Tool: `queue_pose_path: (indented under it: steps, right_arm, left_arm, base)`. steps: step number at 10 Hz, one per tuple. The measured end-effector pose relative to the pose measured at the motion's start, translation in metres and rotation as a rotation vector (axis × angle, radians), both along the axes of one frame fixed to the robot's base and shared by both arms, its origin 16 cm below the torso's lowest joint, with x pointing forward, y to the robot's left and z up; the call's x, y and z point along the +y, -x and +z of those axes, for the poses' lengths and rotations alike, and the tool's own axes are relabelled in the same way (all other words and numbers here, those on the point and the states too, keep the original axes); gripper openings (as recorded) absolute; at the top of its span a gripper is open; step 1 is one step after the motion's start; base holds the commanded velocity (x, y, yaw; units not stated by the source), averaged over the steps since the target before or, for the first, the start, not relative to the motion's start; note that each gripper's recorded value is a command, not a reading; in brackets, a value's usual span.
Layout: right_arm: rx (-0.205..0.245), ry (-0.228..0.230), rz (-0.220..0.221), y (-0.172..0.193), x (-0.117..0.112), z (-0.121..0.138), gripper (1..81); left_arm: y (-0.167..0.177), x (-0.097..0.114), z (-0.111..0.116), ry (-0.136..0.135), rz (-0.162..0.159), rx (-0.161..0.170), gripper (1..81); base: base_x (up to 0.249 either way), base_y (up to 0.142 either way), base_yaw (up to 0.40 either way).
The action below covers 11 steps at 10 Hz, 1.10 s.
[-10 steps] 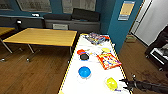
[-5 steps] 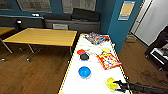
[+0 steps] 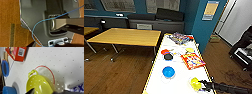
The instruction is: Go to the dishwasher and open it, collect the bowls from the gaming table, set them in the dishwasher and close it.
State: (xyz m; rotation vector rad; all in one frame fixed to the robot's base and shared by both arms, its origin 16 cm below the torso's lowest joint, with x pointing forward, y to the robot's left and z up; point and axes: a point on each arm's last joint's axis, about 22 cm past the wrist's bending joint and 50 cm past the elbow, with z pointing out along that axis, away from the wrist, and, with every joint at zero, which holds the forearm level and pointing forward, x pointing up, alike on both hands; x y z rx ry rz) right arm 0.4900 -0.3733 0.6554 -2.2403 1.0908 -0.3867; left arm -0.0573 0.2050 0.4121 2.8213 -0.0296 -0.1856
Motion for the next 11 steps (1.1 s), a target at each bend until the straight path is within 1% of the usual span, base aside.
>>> queue_pose_path:
  steps: [1,2,3,6,8,10,11]
  right_arm:
    - [-0.009,0.023,-0.027,-0.004,-0.015,-0.001,81.1]
    - [-0.011,0.035,-0.041,-0.004,-0.024,-0.002,81.1]
    - [-0.01,0.035,-0.041,-0.005,-0.023,-0.003,81.1]
    - [-0.001,0.025,-0.035,-0.007,-0.004,-0.015,81.1]
    - [0.001,0.008,-0.022,-0.007,0.013,-0.019,81.1]
    - [0.004,-0.005,-0.014,-0.005,0.025,-0.022,81.1]
    - [-0.001,-0.007,-0.003,-0.004,0.031,-0.023,1.0]
  left_arm:
    - [0.0,0.002,0.0,-0.003,0.0,0.0,81.1]
    - [0.0,0.005,0.0,-0.006,0.001,0.001,81.1]
    - [0.0,0.005,0.0,-0.007,0.003,0.001,81.1]
    - [0.0,0.005,0.0,-0.006,0.003,0.002,81.1]
    - [-0.001,0.008,-0.001,-0.01,0.002,0.002,81.1]
    - [0.0,0.006,0.0,-0.008,0.002,0.002,81.1]
    - [0.0,0.006,0.0,-0.008,0.002,0.002,81.1]
  base:
    - [0.0,0.0,0.0]
    - [0.0,0.0,0.0]
    - [0.0,0.0,0.0]
    - [0.0,0.0,0.0]
    - [0.0,0.0,0.0]
    - [0.0,0.0,0.0]
    - [0.0,0.0,0.0]
